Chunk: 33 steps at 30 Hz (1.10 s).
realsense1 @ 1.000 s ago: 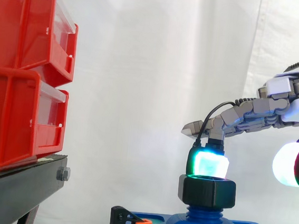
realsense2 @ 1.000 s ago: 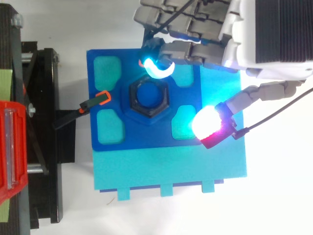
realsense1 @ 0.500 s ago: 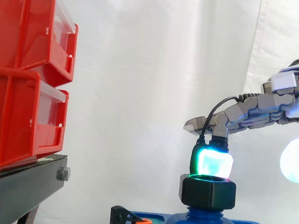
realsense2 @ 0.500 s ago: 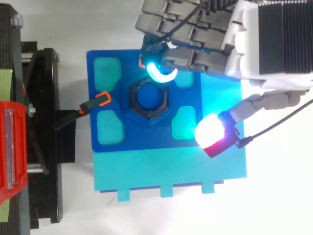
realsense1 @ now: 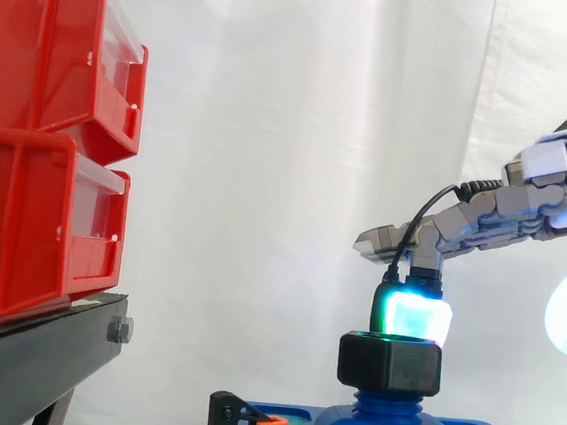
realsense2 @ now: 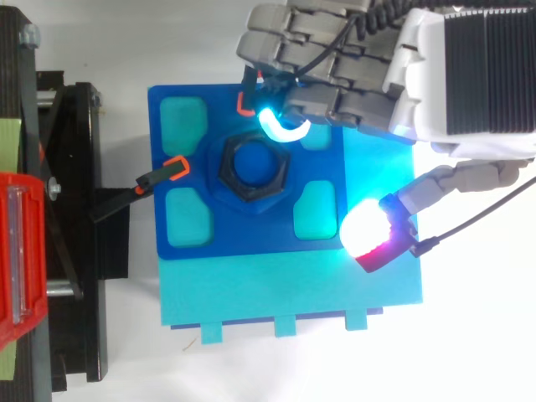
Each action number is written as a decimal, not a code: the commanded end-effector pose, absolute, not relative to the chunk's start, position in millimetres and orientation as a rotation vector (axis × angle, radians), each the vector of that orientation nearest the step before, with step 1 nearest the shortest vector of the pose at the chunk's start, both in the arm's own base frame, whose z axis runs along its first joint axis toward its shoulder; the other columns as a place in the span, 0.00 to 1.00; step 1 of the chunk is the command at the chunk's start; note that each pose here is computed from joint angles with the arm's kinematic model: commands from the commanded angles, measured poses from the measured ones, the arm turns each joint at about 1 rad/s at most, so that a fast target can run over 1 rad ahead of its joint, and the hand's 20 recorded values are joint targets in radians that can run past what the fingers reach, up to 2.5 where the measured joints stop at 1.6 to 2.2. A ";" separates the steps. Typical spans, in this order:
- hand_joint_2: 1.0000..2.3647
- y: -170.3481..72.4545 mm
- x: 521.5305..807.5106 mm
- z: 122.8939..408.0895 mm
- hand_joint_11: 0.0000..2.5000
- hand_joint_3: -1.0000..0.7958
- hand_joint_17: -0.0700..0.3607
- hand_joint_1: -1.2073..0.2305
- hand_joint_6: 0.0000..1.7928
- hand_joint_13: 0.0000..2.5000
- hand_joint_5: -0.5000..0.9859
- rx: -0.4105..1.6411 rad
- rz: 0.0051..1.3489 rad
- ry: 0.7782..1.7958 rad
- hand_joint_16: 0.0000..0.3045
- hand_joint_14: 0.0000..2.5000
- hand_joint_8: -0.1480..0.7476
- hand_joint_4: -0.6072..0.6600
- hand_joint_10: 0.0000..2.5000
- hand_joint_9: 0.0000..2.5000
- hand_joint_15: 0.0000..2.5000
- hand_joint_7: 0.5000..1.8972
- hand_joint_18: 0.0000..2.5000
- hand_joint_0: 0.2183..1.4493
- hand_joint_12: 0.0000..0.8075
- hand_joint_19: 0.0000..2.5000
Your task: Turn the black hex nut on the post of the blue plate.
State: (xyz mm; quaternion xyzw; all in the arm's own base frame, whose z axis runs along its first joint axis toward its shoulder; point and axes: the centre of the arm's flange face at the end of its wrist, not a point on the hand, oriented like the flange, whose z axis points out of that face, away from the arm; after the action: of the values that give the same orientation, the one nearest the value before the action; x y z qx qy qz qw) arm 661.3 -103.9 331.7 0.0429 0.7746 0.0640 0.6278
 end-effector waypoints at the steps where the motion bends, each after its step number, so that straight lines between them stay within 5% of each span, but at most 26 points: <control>1: 0.00 -103.8 658.1 336.8 0.00 0.28 0.41 0.51 0.28 0.04 0.19 0.098 0.148 1.779 0.15 0.00 0.39 0.69 0.00 0.00 0.01 0.32 0.00 0.18 0.42 0.04; 33: 0.00 -98.9 647.3 351.1 0.00 0.28 0.41 0.49 0.28 0.07 0.20 0.095 0.149 1.804 0.15 0.00 0.40 0.70 0.00 0.01 0.01 0.30 0.04 0.18 0.42 0.03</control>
State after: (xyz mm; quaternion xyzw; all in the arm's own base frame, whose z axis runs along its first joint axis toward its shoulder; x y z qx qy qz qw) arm 649.7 -98.8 348.8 0.0411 0.7816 0.0654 0.6190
